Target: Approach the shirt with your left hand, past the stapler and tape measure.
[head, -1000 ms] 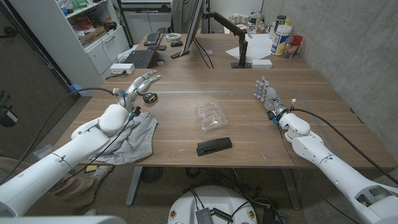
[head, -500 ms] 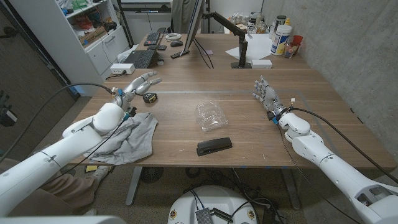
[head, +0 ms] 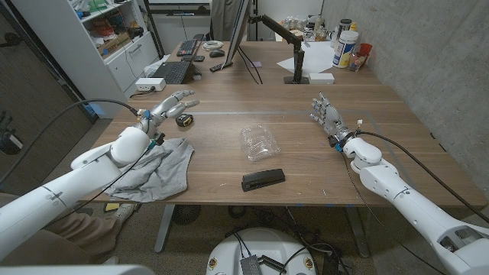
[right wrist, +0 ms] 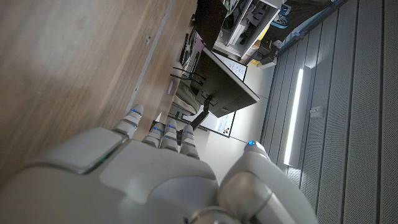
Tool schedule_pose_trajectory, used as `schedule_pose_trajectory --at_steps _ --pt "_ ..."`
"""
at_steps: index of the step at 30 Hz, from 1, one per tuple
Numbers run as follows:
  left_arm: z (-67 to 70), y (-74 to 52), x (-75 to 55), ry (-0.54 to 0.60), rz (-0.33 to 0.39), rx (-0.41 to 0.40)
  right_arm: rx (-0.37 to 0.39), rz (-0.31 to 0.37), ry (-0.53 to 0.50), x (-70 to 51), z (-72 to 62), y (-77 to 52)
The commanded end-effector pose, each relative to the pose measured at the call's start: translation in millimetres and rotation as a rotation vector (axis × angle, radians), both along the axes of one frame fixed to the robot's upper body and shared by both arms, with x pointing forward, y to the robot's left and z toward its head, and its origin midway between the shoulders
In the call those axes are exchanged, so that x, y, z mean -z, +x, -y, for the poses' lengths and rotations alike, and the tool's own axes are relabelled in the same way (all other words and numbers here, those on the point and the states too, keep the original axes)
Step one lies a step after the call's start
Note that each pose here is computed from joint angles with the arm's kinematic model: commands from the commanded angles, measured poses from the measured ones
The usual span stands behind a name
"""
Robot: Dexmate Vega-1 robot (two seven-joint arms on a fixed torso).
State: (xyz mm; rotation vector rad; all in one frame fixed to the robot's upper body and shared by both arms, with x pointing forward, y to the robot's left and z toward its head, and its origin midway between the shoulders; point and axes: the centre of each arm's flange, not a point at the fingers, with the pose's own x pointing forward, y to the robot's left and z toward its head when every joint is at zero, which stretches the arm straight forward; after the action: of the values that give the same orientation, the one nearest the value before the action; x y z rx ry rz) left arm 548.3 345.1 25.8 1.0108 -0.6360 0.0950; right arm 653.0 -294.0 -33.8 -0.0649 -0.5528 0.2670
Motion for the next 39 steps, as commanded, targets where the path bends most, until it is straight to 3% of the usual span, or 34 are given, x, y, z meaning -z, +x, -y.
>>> schedule_pose_trajectory --at_steps 1,19,20,23,30,39 --pt "2.2 -5.2 9.9 0.016 0.077 0.011 -0.003 -0.001 -0.01 0.2 2.9 1.6" --pt "-0.1 -12.1 26.3 0.077 0.069 -0.02 -0.001 -0.003 -0.01 4.7 0.7 0.2" --pt "-2.6 -15.1 32.3 0.056 0.066 -0.027 -0.001 0.001 -0.009 5.2 0.6 -0.1" --pt "-2.6 -15.2 32.4 0.055 0.065 -0.028 -0.001 0.002 -0.009 5.2 0.6 -0.1" --pt "-5.5 -20.6 47.7 0.016 0.04 -0.022 -0.001 -0.006 -0.007 9.6 -1.9 -1.2" --pt "-4.3 -27.7 53.8 0.025 0.042 -0.02 -0.002 -0.017 -0.008 11.9 -0.8 -0.6"
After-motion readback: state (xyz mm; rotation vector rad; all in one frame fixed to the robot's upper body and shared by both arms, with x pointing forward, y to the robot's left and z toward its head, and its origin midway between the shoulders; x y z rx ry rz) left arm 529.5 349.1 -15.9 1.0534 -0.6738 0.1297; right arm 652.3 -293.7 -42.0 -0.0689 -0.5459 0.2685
